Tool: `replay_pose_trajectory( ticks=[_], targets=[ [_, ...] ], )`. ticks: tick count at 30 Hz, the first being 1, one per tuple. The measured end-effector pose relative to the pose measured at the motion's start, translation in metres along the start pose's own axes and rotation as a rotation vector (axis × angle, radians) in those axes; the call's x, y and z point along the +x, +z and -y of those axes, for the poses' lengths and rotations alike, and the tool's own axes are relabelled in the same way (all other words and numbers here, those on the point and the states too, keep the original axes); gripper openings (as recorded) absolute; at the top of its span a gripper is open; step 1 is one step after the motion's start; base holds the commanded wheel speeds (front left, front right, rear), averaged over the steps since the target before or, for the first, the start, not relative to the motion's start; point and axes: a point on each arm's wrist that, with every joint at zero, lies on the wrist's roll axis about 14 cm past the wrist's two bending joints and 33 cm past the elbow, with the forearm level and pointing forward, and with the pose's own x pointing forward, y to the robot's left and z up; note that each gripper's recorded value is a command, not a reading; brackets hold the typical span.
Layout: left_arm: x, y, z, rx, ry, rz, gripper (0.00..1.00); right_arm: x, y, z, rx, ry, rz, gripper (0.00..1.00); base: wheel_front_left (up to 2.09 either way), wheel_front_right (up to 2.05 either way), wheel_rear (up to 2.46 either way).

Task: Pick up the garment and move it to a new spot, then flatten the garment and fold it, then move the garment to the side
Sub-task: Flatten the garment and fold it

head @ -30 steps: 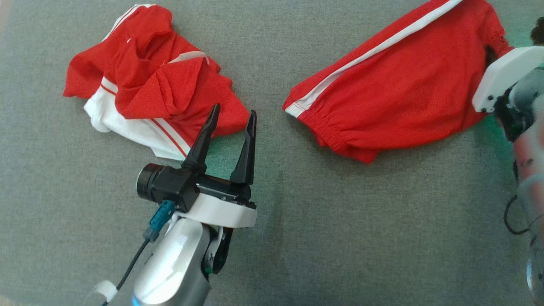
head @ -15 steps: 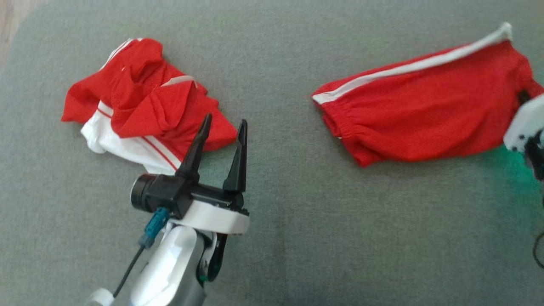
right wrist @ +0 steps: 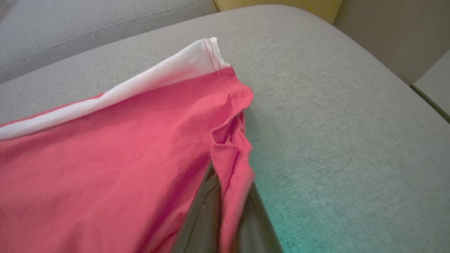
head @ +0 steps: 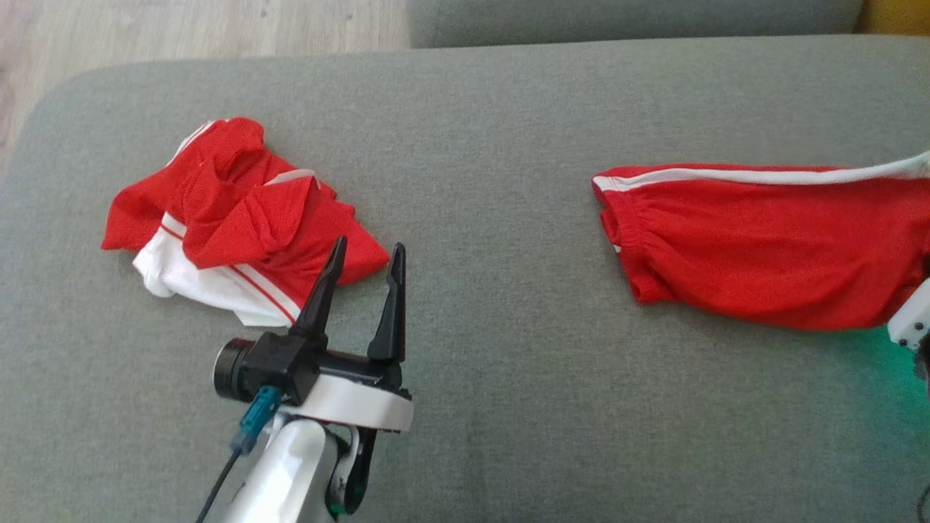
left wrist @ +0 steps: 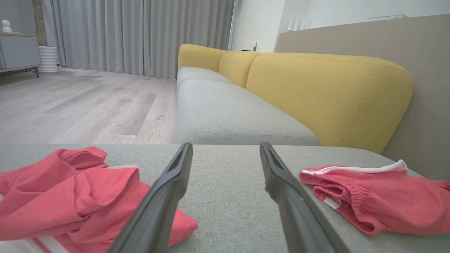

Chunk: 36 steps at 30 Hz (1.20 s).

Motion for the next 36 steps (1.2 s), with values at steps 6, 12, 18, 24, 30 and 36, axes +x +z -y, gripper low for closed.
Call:
replay_pose_trajectory(
  ticks=[6, 12, 18, 24, 30, 36],
  targets=[
    [-0.004, 0.005, 0.001, 0.01, -0.002, 0.014, 1.0, -0.009, 0.019, -0.005, 0.048, 0.011, 0.115, 0.0, 0.0, 0.0, 0.0],
    [-0.007, 0.013, 0.003, 0.018, -0.008, 0.035, 1.0, -0.016, 0.044, -0.038, 0.056, 0.08, 0.24, 0.0, 0.0, 0.0, 0.0],
    [-0.02, 0.014, 0.003, 0.019, 0.005, 0.036, 1.0, -0.034, 0.076, -0.091, 0.042, 0.205, 0.378, 0.0, 0.0, 0.0, 0.0],
    [-0.03, 0.018, 0.002, 0.021, 0.016, 0.047, 1.0, -0.055, 0.071, -0.137, 0.028, 0.327, 0.418, 0.0, 0.0, 0.0, 0.0],
    [-0.036, 0.024, -0.003, 0.026, 0.033, 0.066, 1.0, -0.073, 0.056, -0.179, -0.046, 0.451, 0.418, 0.0, 0.0, 0.0, 0.0],
    [-0.041, 0.016, -0.01, 0.019, 0.059, 0.044, 1.0, -0.075, 0.038, -0.207, -0.106, 0.528, 0.379, 0.0, 0.0, 0.0, 0.0]
  ],
)
